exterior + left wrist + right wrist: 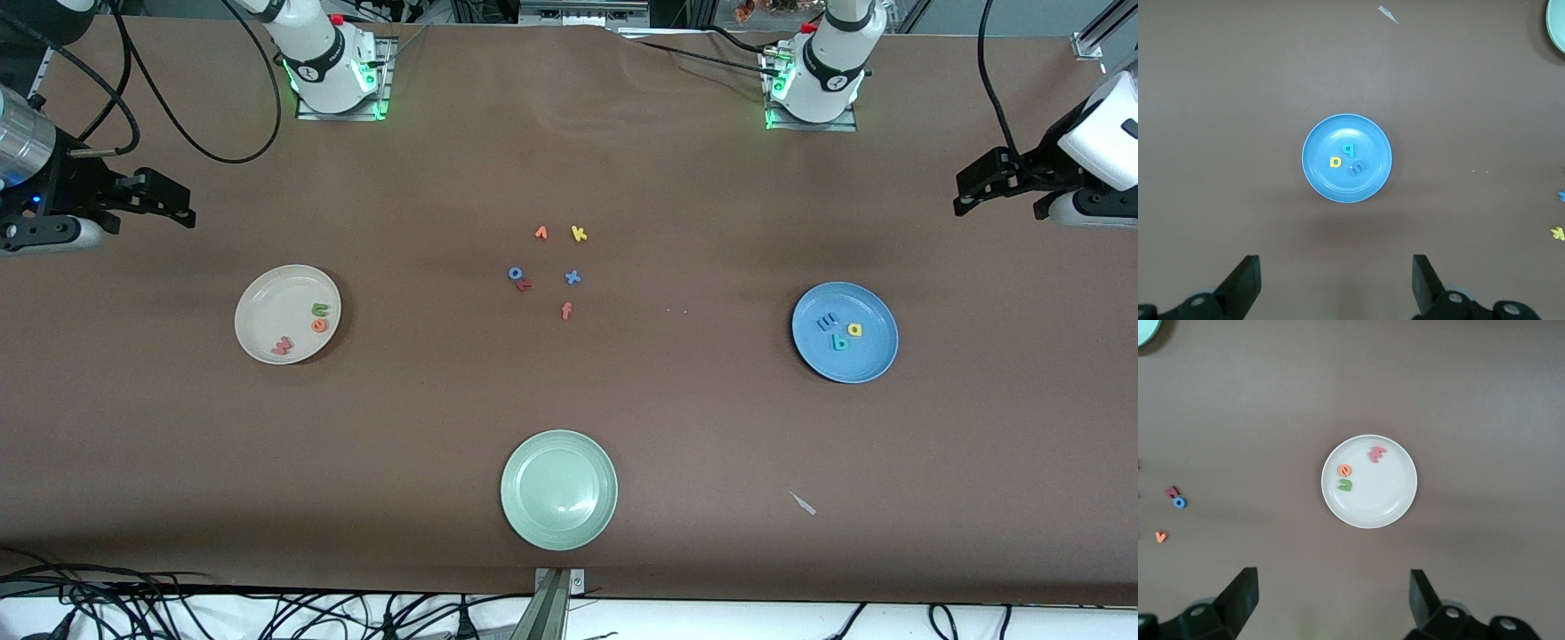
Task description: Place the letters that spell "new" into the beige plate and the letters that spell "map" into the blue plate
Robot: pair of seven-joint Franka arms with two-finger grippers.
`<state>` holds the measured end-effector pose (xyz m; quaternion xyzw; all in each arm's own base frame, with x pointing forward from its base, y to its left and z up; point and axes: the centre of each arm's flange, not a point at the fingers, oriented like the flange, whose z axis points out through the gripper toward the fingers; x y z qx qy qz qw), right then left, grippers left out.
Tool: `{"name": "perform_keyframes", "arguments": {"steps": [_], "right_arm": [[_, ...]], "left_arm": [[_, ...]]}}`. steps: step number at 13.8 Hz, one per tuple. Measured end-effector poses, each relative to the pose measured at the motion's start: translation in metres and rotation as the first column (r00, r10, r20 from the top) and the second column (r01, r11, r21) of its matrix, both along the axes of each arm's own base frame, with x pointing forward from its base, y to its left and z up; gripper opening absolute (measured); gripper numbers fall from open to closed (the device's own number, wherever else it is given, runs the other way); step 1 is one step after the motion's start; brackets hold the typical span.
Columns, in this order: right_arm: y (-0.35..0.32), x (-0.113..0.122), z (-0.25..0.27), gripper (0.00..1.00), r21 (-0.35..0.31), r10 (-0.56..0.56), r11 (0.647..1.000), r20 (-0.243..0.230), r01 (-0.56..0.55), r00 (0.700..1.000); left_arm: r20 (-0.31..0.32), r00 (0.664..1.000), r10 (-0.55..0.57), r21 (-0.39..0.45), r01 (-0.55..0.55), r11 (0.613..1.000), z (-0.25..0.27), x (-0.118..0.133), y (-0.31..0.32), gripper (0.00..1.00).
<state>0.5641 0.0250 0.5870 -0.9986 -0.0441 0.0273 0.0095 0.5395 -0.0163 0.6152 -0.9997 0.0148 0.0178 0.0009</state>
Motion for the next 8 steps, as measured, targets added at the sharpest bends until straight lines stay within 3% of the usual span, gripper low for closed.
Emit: {"name": "perform_keyframes", "arguments": {"steps": [8], "right_arm": [[-0.0006,0.0102,-0.003,1.0,-0.003,-0.01,1.0,0.02,0.01,1.0]], "left_arm": [[0.0,1.0,0.0,0.0,0.0,1.0,0.0,0.0,-0.0001,1.0]]}}
